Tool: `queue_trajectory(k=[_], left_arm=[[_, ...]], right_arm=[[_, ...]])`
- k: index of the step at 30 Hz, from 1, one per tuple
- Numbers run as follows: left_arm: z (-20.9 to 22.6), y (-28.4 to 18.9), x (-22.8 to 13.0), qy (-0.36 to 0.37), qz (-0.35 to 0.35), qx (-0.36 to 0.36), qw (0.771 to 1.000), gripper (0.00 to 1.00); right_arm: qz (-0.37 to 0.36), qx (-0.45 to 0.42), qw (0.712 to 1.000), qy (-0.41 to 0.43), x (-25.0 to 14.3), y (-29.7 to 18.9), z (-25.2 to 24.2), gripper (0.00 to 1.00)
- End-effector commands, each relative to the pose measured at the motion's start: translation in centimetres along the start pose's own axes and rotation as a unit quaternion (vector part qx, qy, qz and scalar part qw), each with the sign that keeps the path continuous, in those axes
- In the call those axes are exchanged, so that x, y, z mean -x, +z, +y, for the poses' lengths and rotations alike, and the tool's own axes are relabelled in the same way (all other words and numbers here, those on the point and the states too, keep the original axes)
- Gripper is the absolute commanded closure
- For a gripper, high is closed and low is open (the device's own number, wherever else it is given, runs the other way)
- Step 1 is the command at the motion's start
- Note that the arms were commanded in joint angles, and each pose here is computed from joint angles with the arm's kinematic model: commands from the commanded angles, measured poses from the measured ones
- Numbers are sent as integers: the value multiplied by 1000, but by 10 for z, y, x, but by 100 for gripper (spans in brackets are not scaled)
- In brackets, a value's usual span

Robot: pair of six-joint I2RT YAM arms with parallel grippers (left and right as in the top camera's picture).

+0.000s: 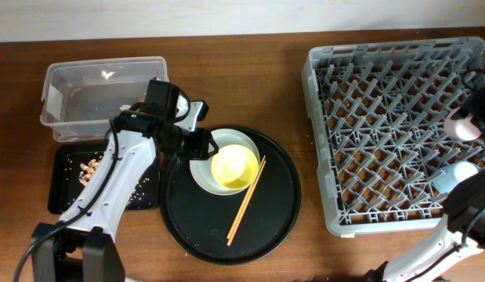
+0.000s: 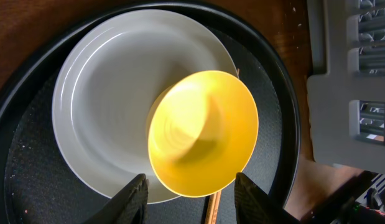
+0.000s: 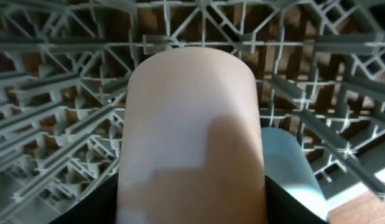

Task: Sort waste into correct bins and load items into the dishwasher rack
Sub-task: 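Carry the pink cup with the right gripper into the rack, then reach the right gripper to the yellow bowl on the plate and grasp it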

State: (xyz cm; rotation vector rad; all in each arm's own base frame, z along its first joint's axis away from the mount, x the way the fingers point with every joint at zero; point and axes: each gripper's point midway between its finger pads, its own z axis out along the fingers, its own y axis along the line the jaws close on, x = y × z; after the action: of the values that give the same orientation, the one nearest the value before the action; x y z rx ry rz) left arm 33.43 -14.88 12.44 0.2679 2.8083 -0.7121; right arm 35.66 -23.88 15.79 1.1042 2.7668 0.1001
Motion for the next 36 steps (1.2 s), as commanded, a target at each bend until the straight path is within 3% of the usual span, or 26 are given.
queue_trajectory(k=[1,4,6,15,19,24,29,33,36], left_arm=[[-1,-6,2,13,-10,4,1000,56],[-1,-6,2,13,-10,4,1000,56],[-1,-6,2,13,-10,3,1000,56],[-1,-6,2,13,-10,4,1000,55],[7,-7,2,12,-9,26,1000,50],[34,-10,-11,-37,11,100,994,47],[63,-23,-22,-99,21,135,986,45],[87,-35,-25,-148,16,143,978,45],[115,-50,-28,-211,2,152,966,39]], right_arm=[[-1,-4,1000,1,6,4,0,32],[-5,11,1000,1,8,4,5,5],[-6,28,1000,0,9,4,11,3],[26,78,997,1,-6,2,29,7],[51,157,985,-49,-23,-8,65,18],[50,196,969,-143,-54,-36,120,20],[41,203,946,-249,-103,-63,185,19],[67,166,927,-331,-151,-58,221,19],[88,141,897,-410,-202,-47,256,19]])
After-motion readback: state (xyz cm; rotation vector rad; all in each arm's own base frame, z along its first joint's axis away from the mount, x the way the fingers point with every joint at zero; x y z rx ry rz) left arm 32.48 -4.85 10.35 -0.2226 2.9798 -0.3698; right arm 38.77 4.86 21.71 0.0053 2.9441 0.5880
